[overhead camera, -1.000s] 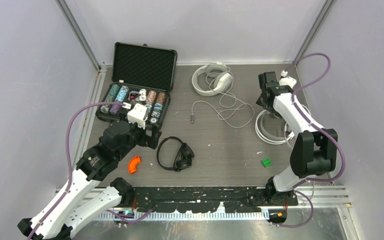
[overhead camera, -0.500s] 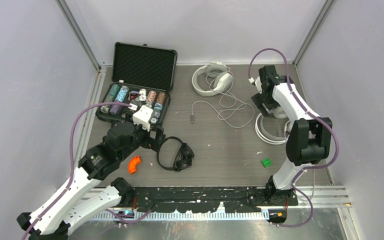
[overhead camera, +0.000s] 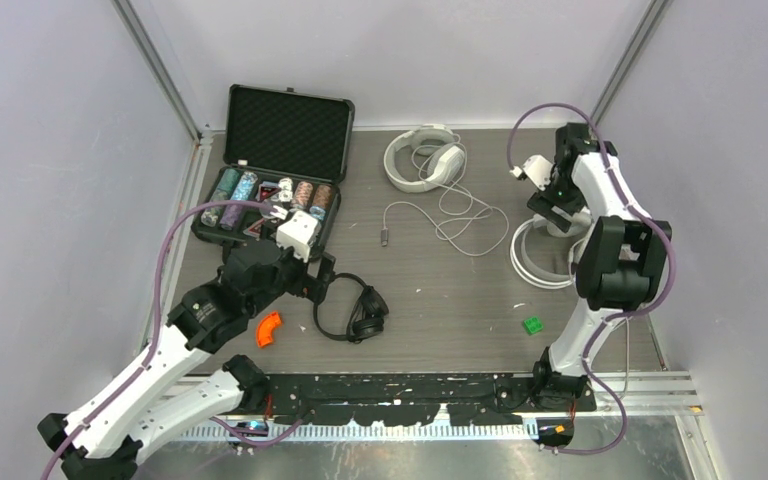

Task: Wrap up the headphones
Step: Pick up the headphones from the center of the board.

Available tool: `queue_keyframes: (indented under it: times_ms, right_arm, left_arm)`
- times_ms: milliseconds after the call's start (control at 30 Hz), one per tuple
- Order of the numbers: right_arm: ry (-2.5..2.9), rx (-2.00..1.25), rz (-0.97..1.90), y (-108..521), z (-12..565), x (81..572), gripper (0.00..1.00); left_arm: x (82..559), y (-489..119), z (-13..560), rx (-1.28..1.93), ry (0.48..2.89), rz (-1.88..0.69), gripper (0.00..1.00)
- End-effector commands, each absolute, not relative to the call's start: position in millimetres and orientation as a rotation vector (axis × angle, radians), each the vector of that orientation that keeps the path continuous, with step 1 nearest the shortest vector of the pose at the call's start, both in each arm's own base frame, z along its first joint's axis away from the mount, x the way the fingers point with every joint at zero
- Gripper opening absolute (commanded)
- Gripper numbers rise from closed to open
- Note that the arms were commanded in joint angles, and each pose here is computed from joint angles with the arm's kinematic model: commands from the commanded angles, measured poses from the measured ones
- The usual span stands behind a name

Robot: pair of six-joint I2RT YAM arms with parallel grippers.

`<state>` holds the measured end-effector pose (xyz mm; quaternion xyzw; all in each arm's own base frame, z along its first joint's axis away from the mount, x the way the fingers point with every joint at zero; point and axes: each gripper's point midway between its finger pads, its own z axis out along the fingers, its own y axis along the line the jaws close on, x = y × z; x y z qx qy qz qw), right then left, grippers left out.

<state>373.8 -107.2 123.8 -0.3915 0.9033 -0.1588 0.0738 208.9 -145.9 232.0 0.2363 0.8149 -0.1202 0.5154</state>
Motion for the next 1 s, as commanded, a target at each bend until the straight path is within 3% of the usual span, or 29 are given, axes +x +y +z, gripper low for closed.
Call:
queue_keyframes:
  times_ms: [0,233,300,667,700,767,800,967]
  right_arm:
    - [2.541,-1.391,-0.442,-102,124,410,0.83]
    - [2.507,-1.524,-0.379,-105,95,423,0.79]
    - [2.525,-1.535,-0.423,-113,94,424,0.73]
    - [2.491,-1.567,-0.404,-111,117,418,0.42]
    - [2.488,-1.567,-0.396,-110,118,416,0.37]
    - [2.488,-1.552,-0.399,-110,121,415,0.1]
    - [2.501,-1.517,-0.415,-111,123,417,0.06]
    - [2.531,-1.428,-0.429,-110,148,413,0.03]
  left_arm:
    - [215,-152,240,0.564,1.92,-0.295,0.99]
    - [219,-152,235,0.577,1.934,-0.273,1.0]
    - [220,-151,235,0.575,1.938,-0.26,1.0]
    - [221,-146,235,0.565,1.936,-0.229,1.0]
    - [221,-145,235,0.564,1.936,-0.229,1.0]
    - [221,-146,235,0.564,1.932,-0.233,1.0]
    - [221,-146,235,0.565,1.931,-0.235,1.0]
    - [226,-141,234,0.511,1.946,-0.202,1.0]
